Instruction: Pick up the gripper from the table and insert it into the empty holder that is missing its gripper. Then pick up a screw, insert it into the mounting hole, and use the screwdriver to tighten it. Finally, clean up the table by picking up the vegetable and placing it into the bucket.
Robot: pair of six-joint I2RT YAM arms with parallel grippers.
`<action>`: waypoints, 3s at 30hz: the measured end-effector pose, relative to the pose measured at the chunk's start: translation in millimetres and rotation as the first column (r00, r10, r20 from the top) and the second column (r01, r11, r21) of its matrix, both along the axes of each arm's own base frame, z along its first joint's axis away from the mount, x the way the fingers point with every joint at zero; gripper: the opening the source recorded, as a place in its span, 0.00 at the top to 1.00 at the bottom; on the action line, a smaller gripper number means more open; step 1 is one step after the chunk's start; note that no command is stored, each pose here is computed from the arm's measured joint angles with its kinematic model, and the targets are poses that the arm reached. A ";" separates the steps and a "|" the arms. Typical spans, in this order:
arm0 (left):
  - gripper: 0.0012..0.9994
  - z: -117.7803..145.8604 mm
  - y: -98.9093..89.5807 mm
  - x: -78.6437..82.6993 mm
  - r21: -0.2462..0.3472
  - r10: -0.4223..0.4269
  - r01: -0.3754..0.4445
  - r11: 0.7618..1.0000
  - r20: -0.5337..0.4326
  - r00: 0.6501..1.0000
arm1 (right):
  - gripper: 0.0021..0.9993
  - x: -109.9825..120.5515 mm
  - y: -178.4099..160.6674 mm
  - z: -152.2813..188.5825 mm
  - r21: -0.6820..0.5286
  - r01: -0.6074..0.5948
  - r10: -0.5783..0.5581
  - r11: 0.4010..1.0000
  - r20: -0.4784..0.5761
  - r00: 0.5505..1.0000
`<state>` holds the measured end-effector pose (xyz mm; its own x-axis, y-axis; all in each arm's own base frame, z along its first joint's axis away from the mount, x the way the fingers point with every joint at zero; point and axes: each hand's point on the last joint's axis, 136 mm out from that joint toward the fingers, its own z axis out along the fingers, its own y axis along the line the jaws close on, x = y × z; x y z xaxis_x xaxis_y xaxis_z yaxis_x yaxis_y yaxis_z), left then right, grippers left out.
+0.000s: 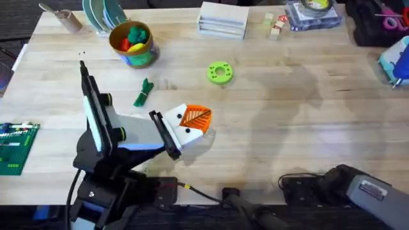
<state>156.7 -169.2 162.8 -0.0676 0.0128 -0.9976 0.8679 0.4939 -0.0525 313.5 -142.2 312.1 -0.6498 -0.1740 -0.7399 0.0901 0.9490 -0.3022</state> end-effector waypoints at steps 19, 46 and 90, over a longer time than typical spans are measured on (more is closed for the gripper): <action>0.98 0.0 -0.1 -0.1 0.000 0.000 0.000 1.000 0.000 1.000 | 0.97 13.1 138.4 -32.5 0.207 -0.317 0.235 0.926 0.342 0.910; 0.98 0.0 0.0 0.0 0.000 0.000 0.000 1.000 0.000 1.000 | 0.97 -68.6 406.0 66.6 0.035 -0.973 0.576 0.229 0.801 0.164; 0.98 0.8 8.9 14.1 -0.030 0.099 -0.100 0.995 -0.051 0.994 | 0.97 -124.7 475.5 49.6 -0.070 -0.991 0.596 -0.113 0.794 -0.124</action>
